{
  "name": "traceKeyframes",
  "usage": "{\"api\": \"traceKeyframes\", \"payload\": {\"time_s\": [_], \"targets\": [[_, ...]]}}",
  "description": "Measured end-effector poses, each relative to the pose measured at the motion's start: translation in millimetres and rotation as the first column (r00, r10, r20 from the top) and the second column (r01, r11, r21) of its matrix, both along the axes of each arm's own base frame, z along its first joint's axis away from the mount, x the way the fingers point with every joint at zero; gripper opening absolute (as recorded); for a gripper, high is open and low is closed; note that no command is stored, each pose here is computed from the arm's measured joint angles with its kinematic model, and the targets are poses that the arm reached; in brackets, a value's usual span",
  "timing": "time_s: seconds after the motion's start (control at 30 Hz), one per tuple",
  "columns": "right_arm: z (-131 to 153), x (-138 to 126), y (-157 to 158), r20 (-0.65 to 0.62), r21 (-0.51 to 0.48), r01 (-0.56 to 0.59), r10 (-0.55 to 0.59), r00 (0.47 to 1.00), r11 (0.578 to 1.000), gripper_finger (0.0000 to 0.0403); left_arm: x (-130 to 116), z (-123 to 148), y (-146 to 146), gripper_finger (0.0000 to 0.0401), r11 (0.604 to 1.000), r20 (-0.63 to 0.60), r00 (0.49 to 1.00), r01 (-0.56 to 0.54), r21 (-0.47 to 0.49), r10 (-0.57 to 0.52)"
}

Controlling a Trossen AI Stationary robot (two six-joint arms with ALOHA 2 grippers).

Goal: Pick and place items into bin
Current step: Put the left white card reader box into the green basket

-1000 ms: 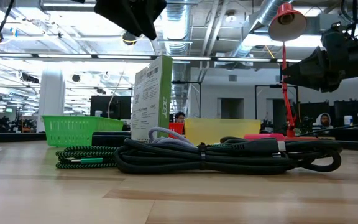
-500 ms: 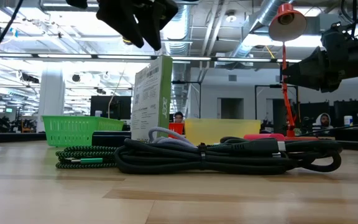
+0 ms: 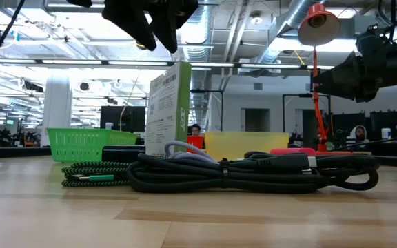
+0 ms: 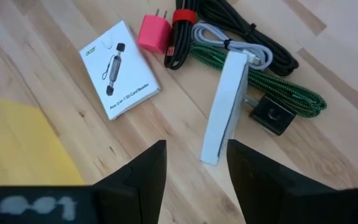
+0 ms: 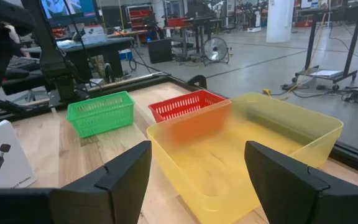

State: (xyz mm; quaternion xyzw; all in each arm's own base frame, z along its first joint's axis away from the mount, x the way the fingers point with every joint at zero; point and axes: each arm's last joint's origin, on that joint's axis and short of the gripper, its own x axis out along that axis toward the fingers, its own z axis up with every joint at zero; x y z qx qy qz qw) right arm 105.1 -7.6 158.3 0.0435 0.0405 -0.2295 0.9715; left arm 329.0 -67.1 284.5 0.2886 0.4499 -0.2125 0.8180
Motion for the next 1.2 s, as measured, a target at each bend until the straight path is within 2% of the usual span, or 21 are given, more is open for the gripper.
{"api": "traceKeyframes", "payload": {"time_s": [0.37, 0.6, 0.83, 1.2], "targets": [[0, 0, 0, 0.000, 0.000, 0.000, 0.000, 1.000, 1.000, 0.0255, 0, 0, -3, 0.0158, 1.000, 0.006, 1.000, 0.002, -0.006, -0.001], [0, 0, 0, 0.002, 0.000, 0.000, 0.000, 1.000, 1.000, 0.0255, 11, -16, -4, 0.0158, 0.999, -0.013, 1.000, -0.003, 0.049, 0.003], [0, 0, 0, 0.001, 0.000, 0.000, 0.000, 1.000, 1.000, 0.0255, 20, -33, -6, 0.0158, 0.998, -0.062, 0.998, 0.011, 0.062, -0.007], [0, 0, 0, 0.001, 0.000, 0.000, 0.000, 1.000, 1.000, 0.0255, 20, -35, -8, 0.0158, 0.999, -0.072, 0.997, 0.014, 0.037, -0.011]]}}
